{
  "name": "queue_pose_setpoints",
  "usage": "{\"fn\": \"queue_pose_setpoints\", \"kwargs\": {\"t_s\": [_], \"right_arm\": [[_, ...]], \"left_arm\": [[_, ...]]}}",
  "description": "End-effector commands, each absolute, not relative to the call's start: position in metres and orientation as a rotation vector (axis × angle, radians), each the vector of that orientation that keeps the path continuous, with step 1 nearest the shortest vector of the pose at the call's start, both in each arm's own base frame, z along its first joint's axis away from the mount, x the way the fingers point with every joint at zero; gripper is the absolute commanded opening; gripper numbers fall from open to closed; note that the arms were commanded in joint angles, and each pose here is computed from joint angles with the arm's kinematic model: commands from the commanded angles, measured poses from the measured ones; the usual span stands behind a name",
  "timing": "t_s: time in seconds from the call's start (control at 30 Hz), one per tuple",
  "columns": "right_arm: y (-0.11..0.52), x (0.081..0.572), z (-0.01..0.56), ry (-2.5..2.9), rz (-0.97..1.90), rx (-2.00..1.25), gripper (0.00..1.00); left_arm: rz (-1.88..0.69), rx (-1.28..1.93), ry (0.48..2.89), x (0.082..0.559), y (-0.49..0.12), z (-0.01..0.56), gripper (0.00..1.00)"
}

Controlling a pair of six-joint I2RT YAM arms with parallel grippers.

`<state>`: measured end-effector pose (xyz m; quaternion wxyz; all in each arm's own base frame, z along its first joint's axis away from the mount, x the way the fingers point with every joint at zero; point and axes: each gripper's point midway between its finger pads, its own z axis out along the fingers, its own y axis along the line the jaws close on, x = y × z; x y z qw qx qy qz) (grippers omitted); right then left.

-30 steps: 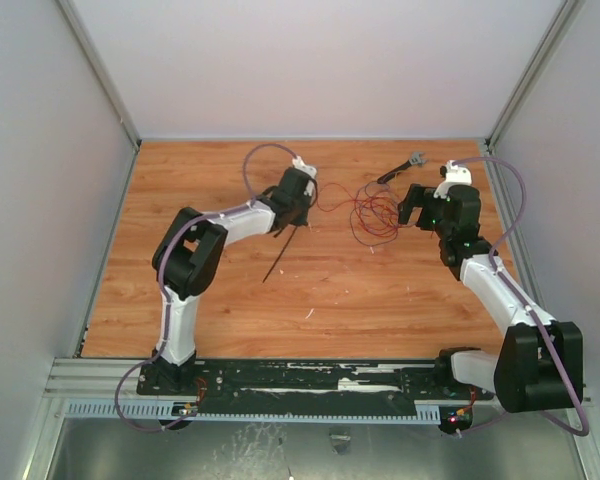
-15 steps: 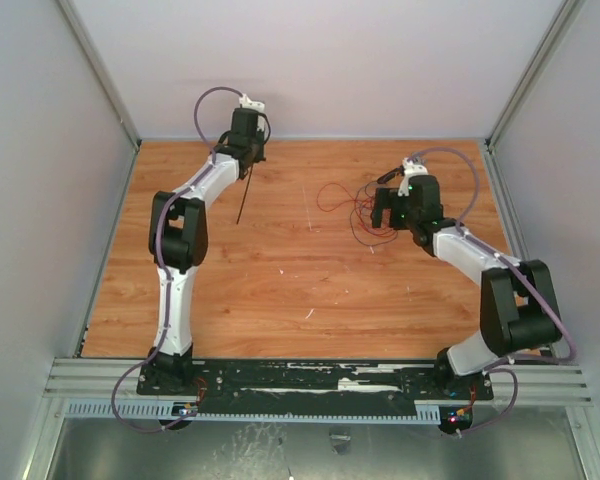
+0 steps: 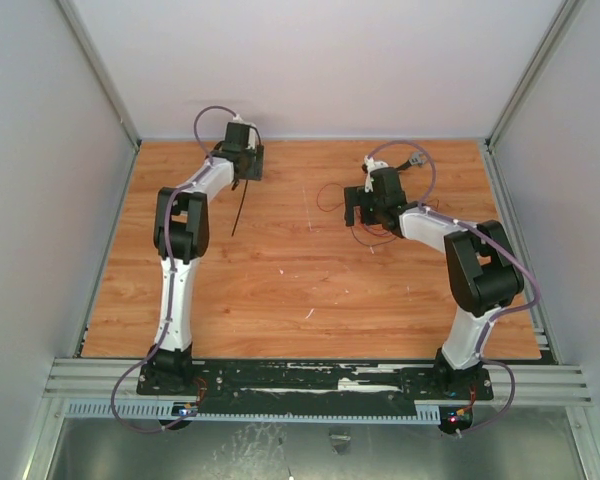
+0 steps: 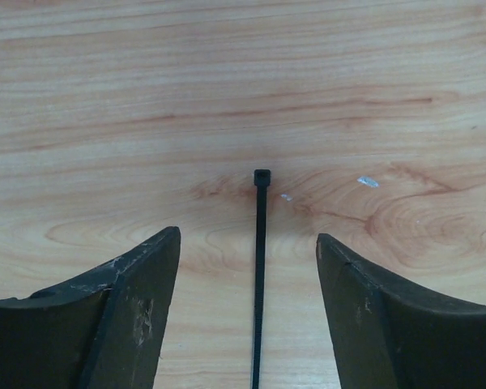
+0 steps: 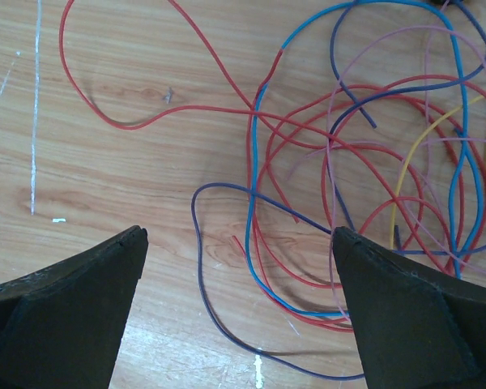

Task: Zip-tie the wires
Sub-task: Move the ribbon to the center of the board, then untie the cable at the center of the board.

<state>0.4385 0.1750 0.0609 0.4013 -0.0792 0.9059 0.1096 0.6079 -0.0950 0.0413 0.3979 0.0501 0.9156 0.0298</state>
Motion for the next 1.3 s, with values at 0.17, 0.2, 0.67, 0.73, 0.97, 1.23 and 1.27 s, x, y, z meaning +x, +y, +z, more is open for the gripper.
{"fn": "queue_pose_setpoints", "kwargs": {"t_s": [0.17,0.2,0.67,0.73,0.97,1.23,1.27], "right_arm": [[0.166,0.422,0.095,2.254,0.183,-0.254,0.99],[0.163,0.418,0.097,2.253,0.167,-0.258,0.99],[0.169,0.410,0.080,2.257,0.171,-0.288,0.56],[0.173,0.417,0.075,2.266,0.174,-0.293,0.51],[0.174,0.431,0.050,2.295,0.132,-0.281,0.42],[0.176,0.438,0.057,2.270,0.134,-0.283,0.27],[0.176,0.438,0.060,2.265,0.130,-0.282,0.24]], "left_arm": [[-0.004,0.029,2.193,0.600,-0.092,0.144,0.97],[-0.017,0.014,2.182,0.597,-0.092,0.153,0.98],[-0.260,0.071,2.045,0.499,-0.154,0.215,0.98],[-0.255,0.101,2.026,0.484,-0.166,0.223,0.98],[-0.316,0.147,1.983,0.463,-0.195,0.242,0.98],[-0.345,0.156,1.931,0.457,-0.197,0.268,0.98],[-0.343,0.157,1.933,0.457,-0.197,0.267,0.98]]}}
